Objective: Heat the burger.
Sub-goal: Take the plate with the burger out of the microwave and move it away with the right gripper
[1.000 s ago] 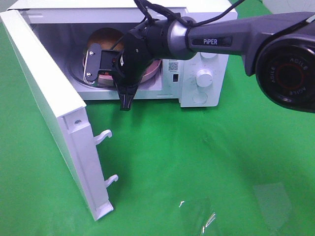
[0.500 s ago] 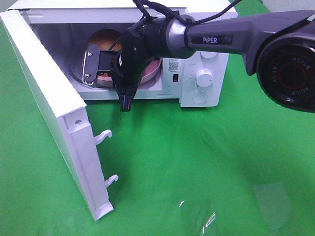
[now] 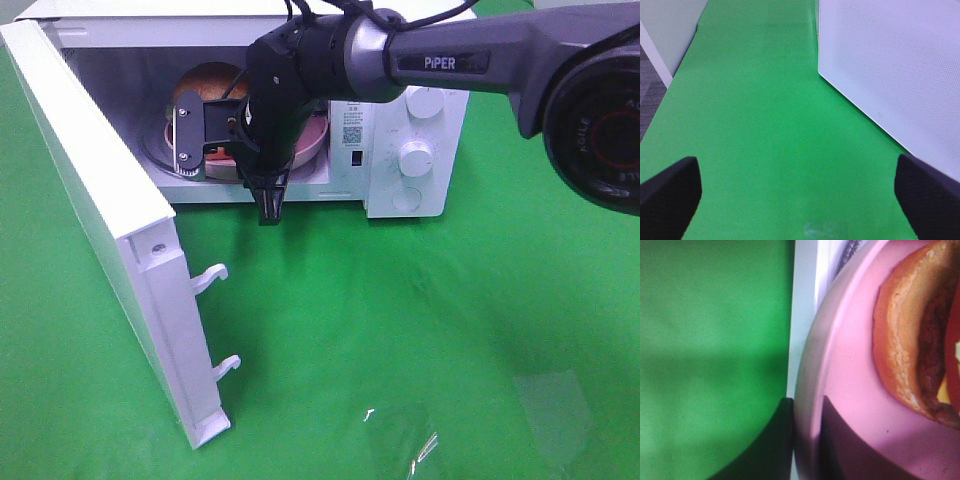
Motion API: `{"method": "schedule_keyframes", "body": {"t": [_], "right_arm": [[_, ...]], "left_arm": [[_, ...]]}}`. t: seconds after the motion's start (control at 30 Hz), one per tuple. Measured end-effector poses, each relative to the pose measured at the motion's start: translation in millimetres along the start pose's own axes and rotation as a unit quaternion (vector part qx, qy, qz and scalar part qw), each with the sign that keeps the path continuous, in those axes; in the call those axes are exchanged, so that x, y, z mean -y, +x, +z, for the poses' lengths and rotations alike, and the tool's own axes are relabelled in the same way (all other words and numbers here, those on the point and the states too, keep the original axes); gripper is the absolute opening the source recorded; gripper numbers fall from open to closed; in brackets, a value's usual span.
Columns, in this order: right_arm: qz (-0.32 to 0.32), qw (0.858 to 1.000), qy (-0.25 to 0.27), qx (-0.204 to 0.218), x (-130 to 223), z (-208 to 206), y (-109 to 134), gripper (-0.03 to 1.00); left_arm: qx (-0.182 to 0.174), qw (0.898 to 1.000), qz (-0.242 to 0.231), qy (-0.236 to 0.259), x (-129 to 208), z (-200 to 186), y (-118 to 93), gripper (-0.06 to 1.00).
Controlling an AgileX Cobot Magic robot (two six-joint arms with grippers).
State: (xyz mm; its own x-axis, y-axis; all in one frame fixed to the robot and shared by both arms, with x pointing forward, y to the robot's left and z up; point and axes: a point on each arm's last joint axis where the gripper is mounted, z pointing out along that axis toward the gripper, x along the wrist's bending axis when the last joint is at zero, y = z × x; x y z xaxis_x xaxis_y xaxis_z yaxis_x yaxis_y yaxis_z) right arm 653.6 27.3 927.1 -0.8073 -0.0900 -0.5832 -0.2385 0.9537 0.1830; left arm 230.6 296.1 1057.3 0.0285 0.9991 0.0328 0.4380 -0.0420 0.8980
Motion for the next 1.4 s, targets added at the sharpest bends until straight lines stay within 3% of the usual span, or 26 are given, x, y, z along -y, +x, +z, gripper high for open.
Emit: {"method": "schedule_keyframes", "body": {"t": [0.37,0.97,1.4], "right_arm": [[-0.063,0.998,0.003,-0.016,7.1,-17.0,11.1,0.10],[-0.137,0.990,-0.017,0.032,19.6,-55.1,27.8,0.10],[-0.195,0.978,-0.041,0.060,33.2,-80.4,55.7,0.10]], "left_arm": [[0.000,1.000,0.000,0.000,0.0,0.0,0.0,0.97],[0.000,1.000,0.000,0.000,0.0,0.0,0.0,0.97],[0.000,1.000,0.000,0.000,0.0,0.0,0.0,0.97]]}}
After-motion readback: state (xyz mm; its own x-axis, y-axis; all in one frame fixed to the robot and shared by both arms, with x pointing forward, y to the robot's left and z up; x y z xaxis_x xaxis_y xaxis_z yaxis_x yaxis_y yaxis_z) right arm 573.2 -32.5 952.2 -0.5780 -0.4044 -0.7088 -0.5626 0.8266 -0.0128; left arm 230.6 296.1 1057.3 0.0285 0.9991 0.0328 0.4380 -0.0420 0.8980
